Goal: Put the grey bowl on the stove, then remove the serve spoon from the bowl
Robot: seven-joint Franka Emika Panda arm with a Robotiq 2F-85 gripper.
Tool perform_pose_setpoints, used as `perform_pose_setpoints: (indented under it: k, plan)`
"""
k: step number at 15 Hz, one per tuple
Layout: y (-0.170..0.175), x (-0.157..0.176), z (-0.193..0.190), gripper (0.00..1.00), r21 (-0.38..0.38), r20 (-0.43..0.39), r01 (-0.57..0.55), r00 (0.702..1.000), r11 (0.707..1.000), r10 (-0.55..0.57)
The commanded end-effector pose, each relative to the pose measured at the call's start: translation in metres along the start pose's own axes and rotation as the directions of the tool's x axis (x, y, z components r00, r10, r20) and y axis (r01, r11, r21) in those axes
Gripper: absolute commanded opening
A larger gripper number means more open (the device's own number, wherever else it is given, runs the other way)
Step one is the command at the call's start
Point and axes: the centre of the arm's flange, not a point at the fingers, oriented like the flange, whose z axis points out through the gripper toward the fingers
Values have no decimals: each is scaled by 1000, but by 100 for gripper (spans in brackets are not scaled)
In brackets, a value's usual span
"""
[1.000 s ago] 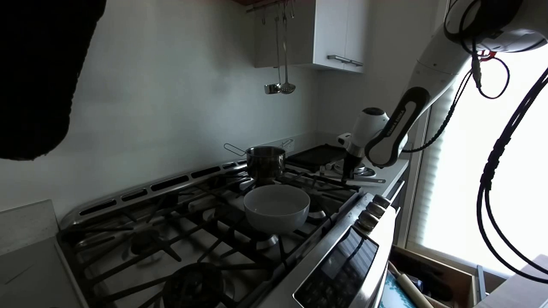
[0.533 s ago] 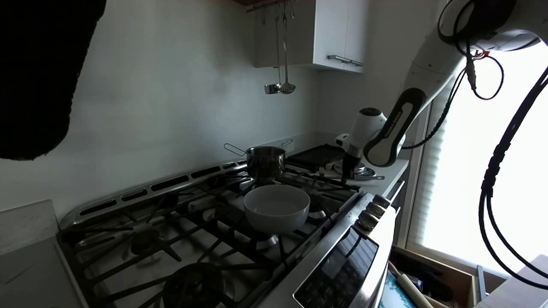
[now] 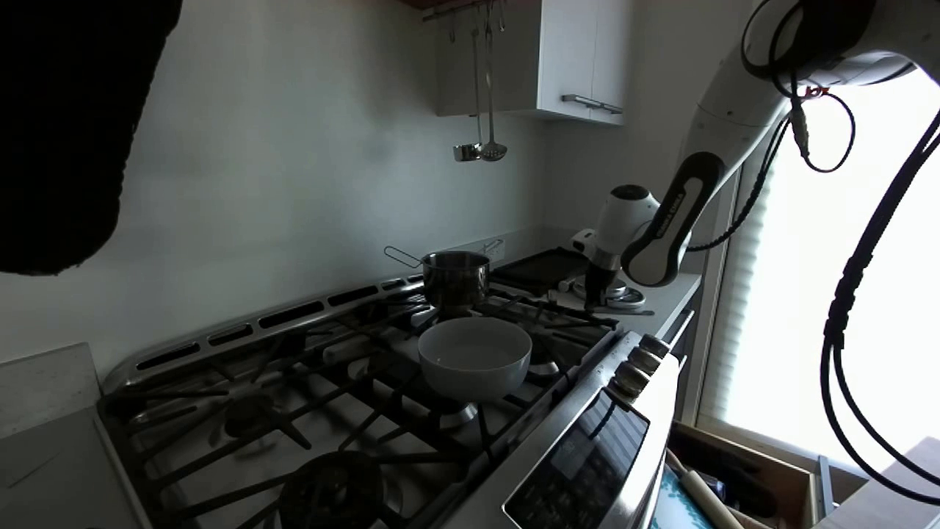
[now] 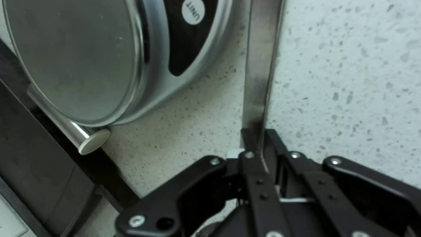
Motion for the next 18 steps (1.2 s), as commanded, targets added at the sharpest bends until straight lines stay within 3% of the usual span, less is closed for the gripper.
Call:
perform_pose_setpoints:
  k: [1, 3, 5, 8, 12, 16, 18]
  plan:
    - [0, -1, 4, 14, 5, 24, 29, 999, 1000, -29]
    - [1, 0, 0, 21, 16, 24, 26, 999, 1000, -27]
    - [6, 1, -11, 45, 30, 27, 22, 999, 999, -22]
    - [21, 2, -42, 68, 69, 27, 4, 1000, 998, -6]
    - [35, -2, -99, 98, 238, 100, -98, 992, 966, 76]
    - [47, -21, -156, 100, 273, 172, -300, 950, 914, 260]
    - [53, -36, -186, 100, 300, 173, -422, 906, 855, 386]
